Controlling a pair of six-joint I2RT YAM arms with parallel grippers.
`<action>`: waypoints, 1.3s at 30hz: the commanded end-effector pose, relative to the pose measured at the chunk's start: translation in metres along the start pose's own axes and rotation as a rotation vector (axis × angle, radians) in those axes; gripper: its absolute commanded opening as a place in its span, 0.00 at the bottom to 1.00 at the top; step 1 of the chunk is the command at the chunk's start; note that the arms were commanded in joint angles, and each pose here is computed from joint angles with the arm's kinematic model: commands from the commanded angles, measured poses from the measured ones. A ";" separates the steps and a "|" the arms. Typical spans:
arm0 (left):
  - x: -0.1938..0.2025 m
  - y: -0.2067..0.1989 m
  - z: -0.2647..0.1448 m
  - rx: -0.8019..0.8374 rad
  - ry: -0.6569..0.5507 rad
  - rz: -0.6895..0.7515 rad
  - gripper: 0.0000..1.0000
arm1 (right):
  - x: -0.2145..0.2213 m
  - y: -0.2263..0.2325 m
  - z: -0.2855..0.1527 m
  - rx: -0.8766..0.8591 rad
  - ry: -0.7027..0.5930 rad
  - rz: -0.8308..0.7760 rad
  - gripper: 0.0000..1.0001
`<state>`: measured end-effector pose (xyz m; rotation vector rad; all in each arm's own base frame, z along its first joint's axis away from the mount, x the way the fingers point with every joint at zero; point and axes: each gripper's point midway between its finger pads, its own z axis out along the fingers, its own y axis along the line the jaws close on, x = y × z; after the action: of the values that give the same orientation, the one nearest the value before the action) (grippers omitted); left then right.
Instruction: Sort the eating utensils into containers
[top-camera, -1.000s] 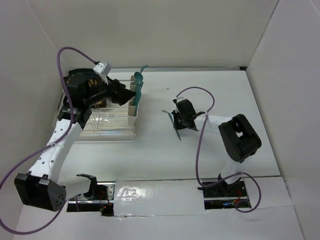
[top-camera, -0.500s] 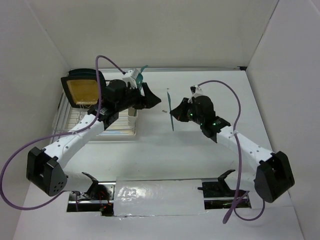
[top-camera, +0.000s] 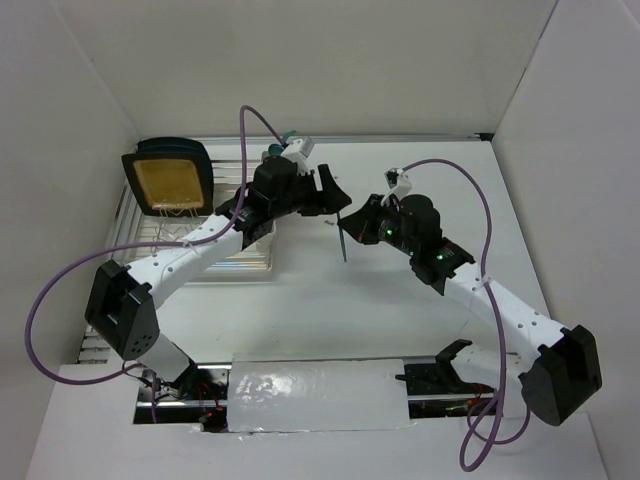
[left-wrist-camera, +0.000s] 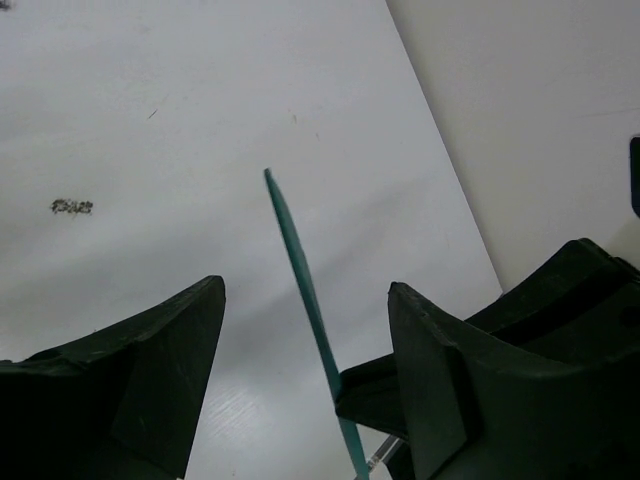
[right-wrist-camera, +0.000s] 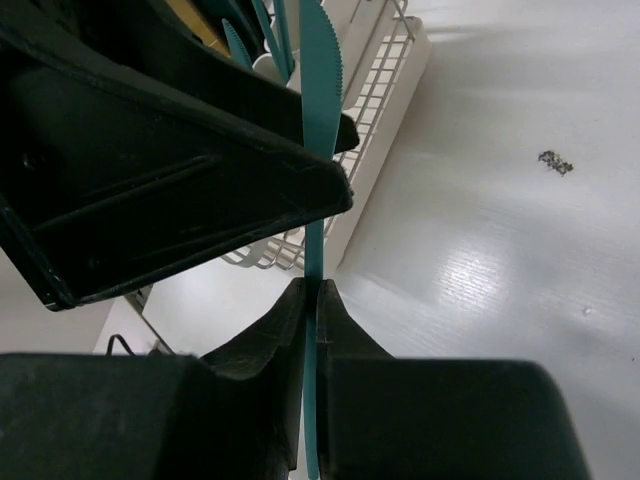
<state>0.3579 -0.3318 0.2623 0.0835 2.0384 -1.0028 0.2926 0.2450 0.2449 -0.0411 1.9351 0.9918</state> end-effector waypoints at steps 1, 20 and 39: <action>-0.029 -0.026 0.005 0.064 -0.091 0.008 0.77 | -0.019 0.025 -0.006 -0.071 -0.053 -0.024 0.00; -0.098 -0.053 -0.012 0.193 -0.206 0.360 0.00 | -0.083 0.039 -0.055 0.104 -0.127 -0.119 1.00; -0.135 0.003 -0.142 0.388 -0.380 0.783 0.00 | -0.060 -0.028 -0.041 0.385 -0.073 -0.107 1.00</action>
<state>0.3588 -0.1898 0.4077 0.6832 1.3256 -0.7396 0.3068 0.1838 0.2778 0.0856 2.0165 0.5592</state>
